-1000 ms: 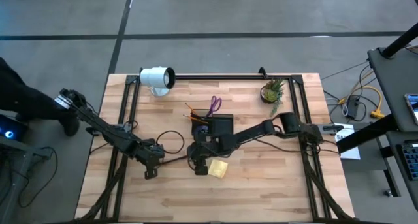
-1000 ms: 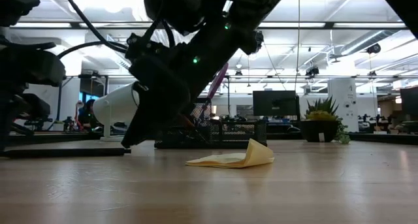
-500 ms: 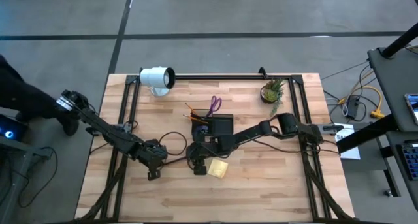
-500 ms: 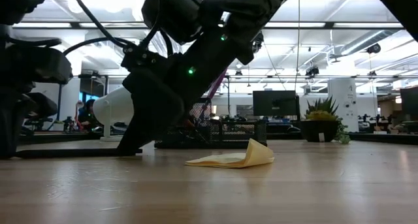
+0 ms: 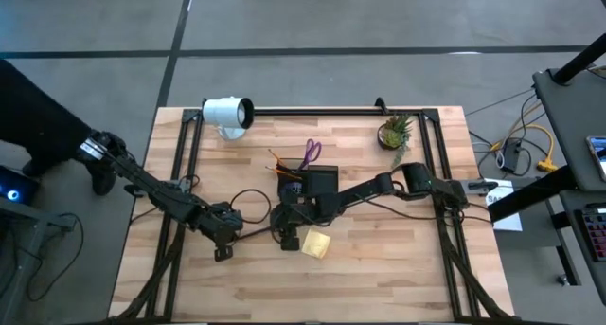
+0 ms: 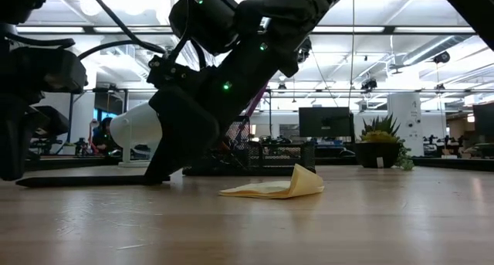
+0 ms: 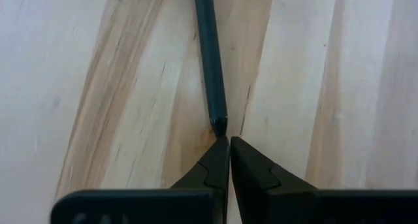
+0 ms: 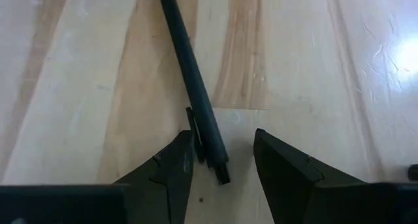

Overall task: Pick and place office supplies into organizer
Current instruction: Put the black pen into the black desk organizer

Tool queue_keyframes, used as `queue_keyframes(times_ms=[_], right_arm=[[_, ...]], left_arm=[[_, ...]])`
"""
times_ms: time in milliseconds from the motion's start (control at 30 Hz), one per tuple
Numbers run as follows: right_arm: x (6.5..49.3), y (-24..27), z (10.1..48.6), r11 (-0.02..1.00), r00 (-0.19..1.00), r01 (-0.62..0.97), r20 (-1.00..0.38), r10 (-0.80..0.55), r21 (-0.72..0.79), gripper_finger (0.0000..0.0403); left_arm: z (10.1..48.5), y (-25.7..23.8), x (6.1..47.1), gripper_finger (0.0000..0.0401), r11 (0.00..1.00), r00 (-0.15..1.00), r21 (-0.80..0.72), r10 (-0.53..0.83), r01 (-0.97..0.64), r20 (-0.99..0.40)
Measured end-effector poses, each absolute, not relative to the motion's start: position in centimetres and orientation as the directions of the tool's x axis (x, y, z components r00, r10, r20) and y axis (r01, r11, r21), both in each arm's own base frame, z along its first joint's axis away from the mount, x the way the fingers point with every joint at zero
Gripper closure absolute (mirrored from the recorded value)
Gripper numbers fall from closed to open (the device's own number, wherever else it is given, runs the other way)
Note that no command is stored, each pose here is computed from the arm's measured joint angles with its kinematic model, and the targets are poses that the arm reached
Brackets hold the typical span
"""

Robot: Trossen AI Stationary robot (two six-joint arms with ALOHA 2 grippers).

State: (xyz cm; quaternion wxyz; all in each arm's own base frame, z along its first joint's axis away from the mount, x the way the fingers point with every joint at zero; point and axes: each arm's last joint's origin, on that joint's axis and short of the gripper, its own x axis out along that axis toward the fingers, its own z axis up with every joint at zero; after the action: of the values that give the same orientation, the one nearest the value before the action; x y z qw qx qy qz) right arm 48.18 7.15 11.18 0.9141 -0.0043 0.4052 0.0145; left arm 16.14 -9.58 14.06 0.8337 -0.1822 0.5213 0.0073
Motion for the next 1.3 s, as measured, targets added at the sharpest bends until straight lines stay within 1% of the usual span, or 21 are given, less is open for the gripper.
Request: queue_keyframes(times_ms=[133,267,400,733,1033,1167,1300], right_arm=[[48.2,7.1,11.2,1.000,0.671,-0.028,-0.741,0.022,0.004,0.0262],[48.2,7.0,11.2,1.000,0.671,-0.028,-0.741,0.022,0.005,0.0266],[48.2,7.0,11.2,1.000,0.671,-0.028,-0.741,0.023,0.005,0.0266],[47.8,6.9,12.2,1.000,0.649,-0.031,-0.760,0.018,-0.002,0.0264],[47.5,6.6,12.5,0.998,0.634,-0.060,-0.773,0.019,-0.024,0.0264],[47.6,6.6,12.5,0.998,0.639,-0.065,-0.769,0.021,-0.027,0.0264],[47.7,6.2,12.5,0.998,0.641,-0.058,-0.767,0.017,-0.027,0.0269]], left_arm=[[14.1,-9.6,16.2,0.0401,0.934,0.460,-0.295,-0.175,-0.203,-0.871],[13.9,-9.4,16.2,0.0401,0.939,0.480,-0.266,-0.134,-0.219,-0.867],[13.3,-9.6,16.6,0.0401,0.933,0.506,-0.288,-0.146,-0.215,-0.850],[11.5,-9.8,17.2,0.0401,0.939,0.475,-0.257,-0.123,-0.228,-0.871],[13.6,-9.4,16.3,0.0401,0.925,0.532,-0.316,-0.163,-0.210,-0.831],[13.6,-9.2,16.1,0.0401,0.928,0.520,-0.303,-0.153,-0.217,-0.840],[14.1,-9.5,16.7,0.0401,0.919,0.560,-0.339,-0.176,-0.202,-0.809]])
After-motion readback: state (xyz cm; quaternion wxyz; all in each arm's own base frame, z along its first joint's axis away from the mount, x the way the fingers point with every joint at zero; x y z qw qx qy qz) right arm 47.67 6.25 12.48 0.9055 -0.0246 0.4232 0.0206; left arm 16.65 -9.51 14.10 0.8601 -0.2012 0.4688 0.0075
